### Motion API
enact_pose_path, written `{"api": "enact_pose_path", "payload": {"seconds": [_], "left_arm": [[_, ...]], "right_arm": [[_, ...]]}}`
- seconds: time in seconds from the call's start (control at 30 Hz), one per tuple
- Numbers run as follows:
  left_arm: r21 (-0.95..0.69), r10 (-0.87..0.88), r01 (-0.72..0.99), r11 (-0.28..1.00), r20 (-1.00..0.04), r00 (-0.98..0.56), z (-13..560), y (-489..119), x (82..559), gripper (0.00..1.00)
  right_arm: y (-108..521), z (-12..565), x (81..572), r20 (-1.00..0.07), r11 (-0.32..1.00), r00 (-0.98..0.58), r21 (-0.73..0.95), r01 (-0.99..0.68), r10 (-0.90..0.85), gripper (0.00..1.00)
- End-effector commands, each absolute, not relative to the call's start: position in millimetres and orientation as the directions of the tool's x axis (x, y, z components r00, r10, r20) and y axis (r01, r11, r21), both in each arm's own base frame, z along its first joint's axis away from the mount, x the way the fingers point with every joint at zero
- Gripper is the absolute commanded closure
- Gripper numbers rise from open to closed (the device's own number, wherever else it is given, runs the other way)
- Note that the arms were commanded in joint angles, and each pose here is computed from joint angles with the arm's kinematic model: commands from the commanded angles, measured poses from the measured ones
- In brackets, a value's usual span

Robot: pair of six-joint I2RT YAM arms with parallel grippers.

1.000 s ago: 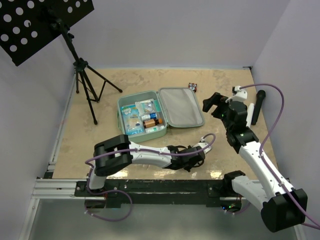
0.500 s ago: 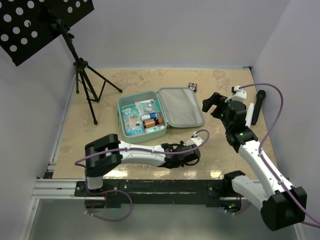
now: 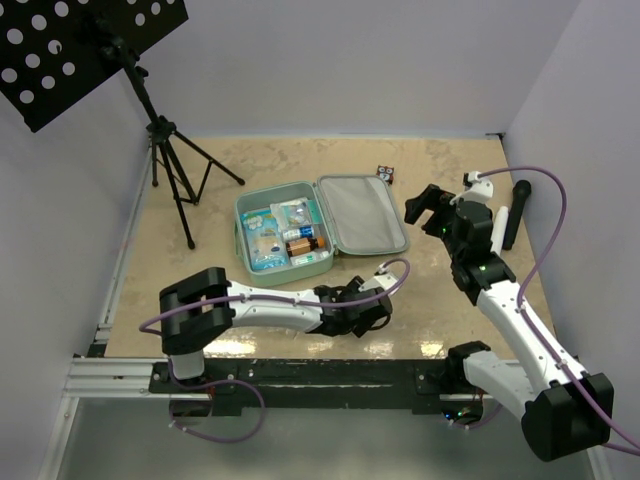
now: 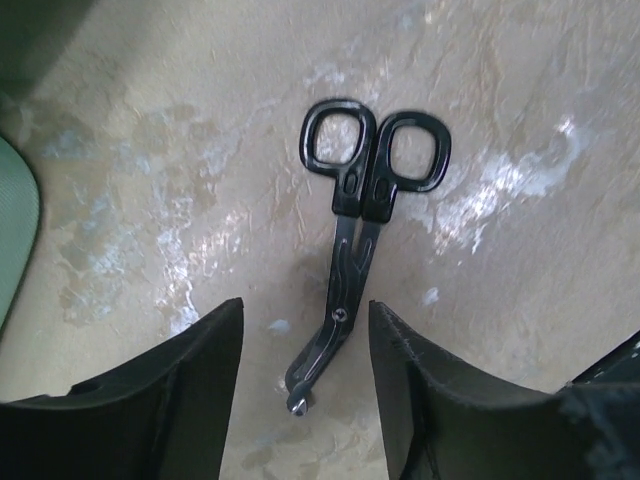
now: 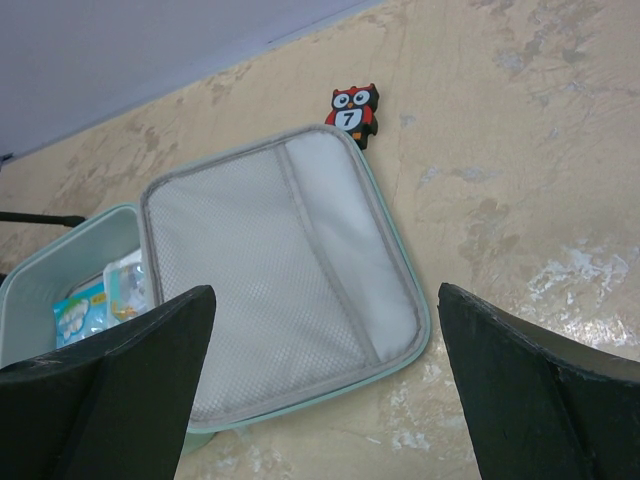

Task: Organize the medicine kit
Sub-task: Pick up the scissors from the center of the board.

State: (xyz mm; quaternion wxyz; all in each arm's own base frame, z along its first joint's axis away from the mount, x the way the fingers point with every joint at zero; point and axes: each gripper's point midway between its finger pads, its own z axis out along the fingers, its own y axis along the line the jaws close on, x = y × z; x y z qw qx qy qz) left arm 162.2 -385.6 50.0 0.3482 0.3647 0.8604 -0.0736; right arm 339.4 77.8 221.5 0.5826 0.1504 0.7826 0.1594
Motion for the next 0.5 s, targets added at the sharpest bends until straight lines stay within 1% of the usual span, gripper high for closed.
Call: {"api": "enact_pose_path", "payload": {"seconds": [0.0,0.03,0.17,0.47], "left_arm": [[0.079,0.593,0.737,0.671,-0.655,-0.47,51.8,-387.4,151.6,0.41],[0.082,0.605,0.748,0.658,-0.649,-0.461,49.3,-388.5,150.5,0.41],[0.084,0.637,0.769,0.634,-0.62,-0.458,37.1,-391.6,148.7,0.48],[0.081,0.665,0.783,0.617,-0.586,-0.463,20.1,-393.6,150.3,0.55]], "right_arm": [[76.0,243.8,343.8,-0.874,0.897,-0.21,0.441,0.035,0.438,0.02],[76.4,243.7,344.0,-0.873,0.896,-0.211,0.443,0.034,0.439,0.02],[77.7,241.7,344.6,-0.871,0.895,-0.219,0.445,0.032,0.44,0.02],[76.0,239.7,343.8,-0.872,0.897,-0.219,0.439,0.04,0.437,0.02]]}}
